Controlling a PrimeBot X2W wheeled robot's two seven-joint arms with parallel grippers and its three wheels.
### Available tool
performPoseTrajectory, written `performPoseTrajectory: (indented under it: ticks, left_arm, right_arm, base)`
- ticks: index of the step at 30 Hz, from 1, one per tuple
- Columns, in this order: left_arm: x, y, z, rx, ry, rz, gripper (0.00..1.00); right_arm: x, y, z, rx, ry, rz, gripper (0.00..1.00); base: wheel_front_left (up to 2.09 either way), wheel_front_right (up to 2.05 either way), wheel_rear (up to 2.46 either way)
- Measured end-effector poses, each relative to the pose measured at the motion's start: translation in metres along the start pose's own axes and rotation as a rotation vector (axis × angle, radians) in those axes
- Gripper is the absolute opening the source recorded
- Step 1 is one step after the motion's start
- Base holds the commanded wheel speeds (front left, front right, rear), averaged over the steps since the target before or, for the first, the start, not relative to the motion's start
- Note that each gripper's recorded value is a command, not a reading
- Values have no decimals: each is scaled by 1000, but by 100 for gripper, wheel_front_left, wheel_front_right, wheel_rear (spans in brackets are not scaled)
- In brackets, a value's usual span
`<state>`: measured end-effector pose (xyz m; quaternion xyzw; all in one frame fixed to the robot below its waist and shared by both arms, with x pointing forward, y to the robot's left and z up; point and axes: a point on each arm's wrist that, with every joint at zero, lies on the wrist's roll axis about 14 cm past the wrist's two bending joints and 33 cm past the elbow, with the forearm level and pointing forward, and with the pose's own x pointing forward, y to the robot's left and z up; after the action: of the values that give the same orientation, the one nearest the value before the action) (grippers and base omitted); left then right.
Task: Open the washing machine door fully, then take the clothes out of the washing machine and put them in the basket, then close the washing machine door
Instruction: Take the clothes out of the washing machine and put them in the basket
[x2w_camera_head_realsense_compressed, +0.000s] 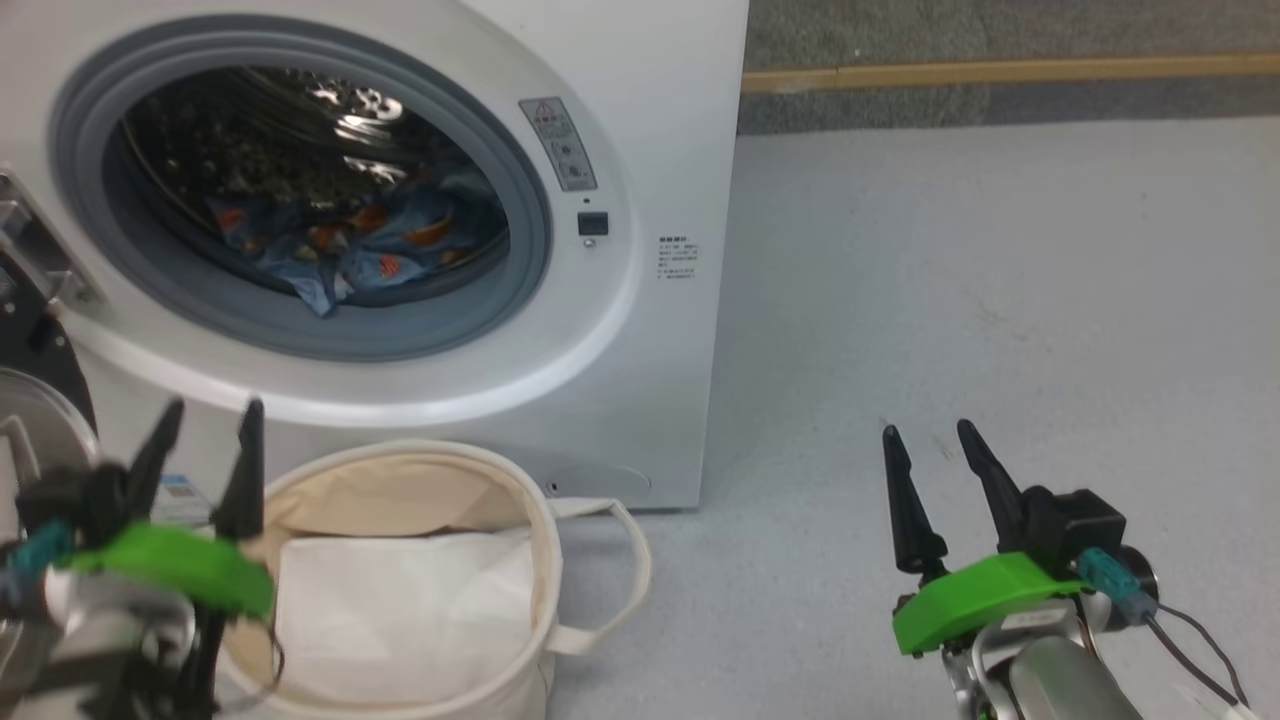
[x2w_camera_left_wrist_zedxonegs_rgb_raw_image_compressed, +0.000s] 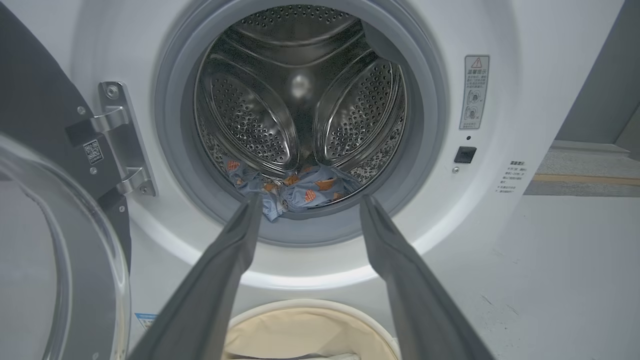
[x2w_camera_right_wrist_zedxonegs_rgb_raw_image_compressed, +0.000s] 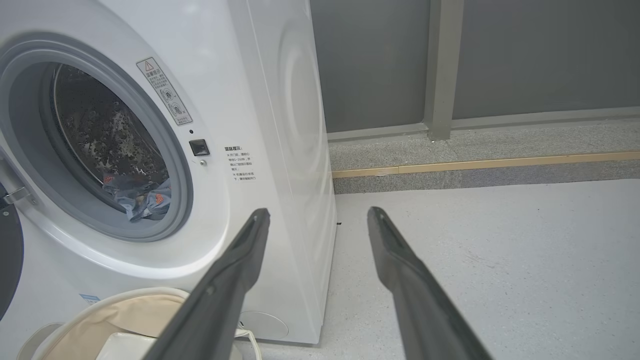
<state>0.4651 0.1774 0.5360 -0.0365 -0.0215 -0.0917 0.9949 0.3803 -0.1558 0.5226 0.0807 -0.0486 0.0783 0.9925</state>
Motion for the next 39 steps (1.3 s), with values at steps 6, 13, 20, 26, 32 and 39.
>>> performPoseTrajectory:
  ticks: [6, 13, 20, 26, 32, 39]
  left_arm:
    - [44, 2, -1, 12, 58, 42, 100]
    - [106, 1, -18, 112, 165, 35, 100]
    - [160, 12, -54, 235, 306, 62, 100]
    - [191, 25, -99, 308, 448, 97, 100]
    - [222, 35, -129, 332, 523, 137, 100]
    - [249, 41, -150, 384, 542, 165, 100]
  right_arm:
    - [11, 0, -3, -2, 7, 8, 100]
    - [37, -5, -13, -9, 22, 12, 100]
    - [60, -15, -34, -15, 55, 1, 100]
    - [77, -27, -57, -19, 94, -16, 100]
    - [88, -41, -83, -27, 134, -40, 100]
    - [92, -49, -115, -21, 192, -52, 100]
  base:
    - [0, 0, 0]
    - [0, 0, 0]
    - [0, 0, 0]
    - [0, 0, 0]
    - [0, 0, 0]
    - [0, 0, 0]
